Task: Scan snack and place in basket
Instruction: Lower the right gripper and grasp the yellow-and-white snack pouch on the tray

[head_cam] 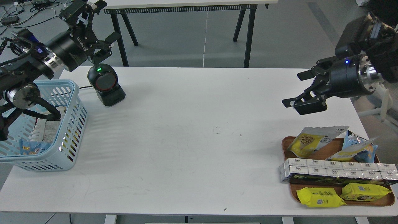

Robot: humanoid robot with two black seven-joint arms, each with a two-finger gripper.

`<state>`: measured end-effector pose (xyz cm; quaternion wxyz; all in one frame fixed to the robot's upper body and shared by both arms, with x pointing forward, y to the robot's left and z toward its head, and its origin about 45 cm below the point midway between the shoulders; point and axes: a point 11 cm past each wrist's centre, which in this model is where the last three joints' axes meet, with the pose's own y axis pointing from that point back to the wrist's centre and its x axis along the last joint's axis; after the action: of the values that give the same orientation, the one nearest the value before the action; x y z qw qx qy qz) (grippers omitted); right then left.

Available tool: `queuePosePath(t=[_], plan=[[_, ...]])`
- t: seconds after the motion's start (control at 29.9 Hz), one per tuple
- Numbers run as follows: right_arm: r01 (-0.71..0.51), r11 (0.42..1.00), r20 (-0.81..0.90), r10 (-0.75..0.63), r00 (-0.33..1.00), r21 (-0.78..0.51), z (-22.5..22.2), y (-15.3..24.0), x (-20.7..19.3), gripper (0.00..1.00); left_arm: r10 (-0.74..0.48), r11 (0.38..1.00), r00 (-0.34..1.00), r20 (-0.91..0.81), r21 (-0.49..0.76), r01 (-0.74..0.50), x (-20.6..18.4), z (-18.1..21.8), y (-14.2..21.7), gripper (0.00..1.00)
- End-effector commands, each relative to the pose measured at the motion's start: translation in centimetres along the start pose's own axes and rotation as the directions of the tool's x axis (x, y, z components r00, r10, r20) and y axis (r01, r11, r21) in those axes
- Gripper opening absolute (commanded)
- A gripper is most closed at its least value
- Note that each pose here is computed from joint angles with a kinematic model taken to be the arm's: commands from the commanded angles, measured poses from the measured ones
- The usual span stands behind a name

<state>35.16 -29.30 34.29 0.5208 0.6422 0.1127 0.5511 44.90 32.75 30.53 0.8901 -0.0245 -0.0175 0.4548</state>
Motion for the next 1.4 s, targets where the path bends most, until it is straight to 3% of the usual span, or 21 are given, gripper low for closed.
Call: queuePosePath(t=[0.0, 0.5, 0.67, 0.73, 0.84, 0.9, 1.07, 1.17, 1.37], plan=[[0.066, 0.998, -0.012, -0.066, 0.998, -0.017, -0.2, 0.3, -2.7, 1.00, -0.001, 1.000, 1.000, -0.002, 0.002, 0.001, -0.1, -0.1, 0.0, 1.00], [0.257, 0.966, -0.058, -0.258, 0.964, -0.026, -1.0, -1.2, -9.7, 0.99, -0.003, 1.000, 1.000, -0.008, 0.004, 0.003, -0.3, -0.4, -0.2, 1.00], [0.270, 0.962, -0.036, -0.272, 0.962, -0.040, 0.0, -1.9, -10.1, 0.93, -0.002, 1.000, 1.000, -0.007, 0.004, 0.002, -0.2, -0.4, -0.1, 1.00], [0.274, 0.961, -0.036, -0.275, 0.961, -0.033, -0.1, -2.3, -10.2, 0.85, -0.002, 1.000, 1.000, -0.007, 0.004, 0.002, -0.2, -0.4, -0.1, 1.00], [0.276, 0.961, -0.038, -0.276, 0.960, -0.022, -0.4, -2.6, -10.3, 0.57, -0.002, 1.000, 1.000, -0.007, 0.004, 0.002, -0.2, -0.4, -0.1, 1.00], [0.284, 0.959, -0.041, -0.284, 0.958, -0.006, -0.8, -3.1, -10.5, 0.50, -0.001, 1.000, 1.000, -0.006, 0.004, 0.001, -0.2, -0.4, -0.1, 1.00], [0.307, 0.951, -0.024, -0.307, 0.952, 0.020, -1.2, -4.3, -11.7, 0.08, 0.002, 1.000, 1.000, -0.004, 0.006, -0.002, -0.1, -0.4, 0.0, 1.00], [0.311, 0.950, -0.015, -0.310, 0.950, 0.013, -0.8, -4.5, -11.9, 0.00, 0.002, 1.000, 1.000, -0.003, 0.008, -0.002, 0.0, -0.4, 0.0, 1.00], [0.302, 0.953, -0.014, -0.302, 0.953, 0.004, -0.6, -4.3, -11.6, 0.00, 0.003, 1.000, 1.000, -0.002, 0.008, -0.003, 0.0, -0.4, 0.1, 1.00]])
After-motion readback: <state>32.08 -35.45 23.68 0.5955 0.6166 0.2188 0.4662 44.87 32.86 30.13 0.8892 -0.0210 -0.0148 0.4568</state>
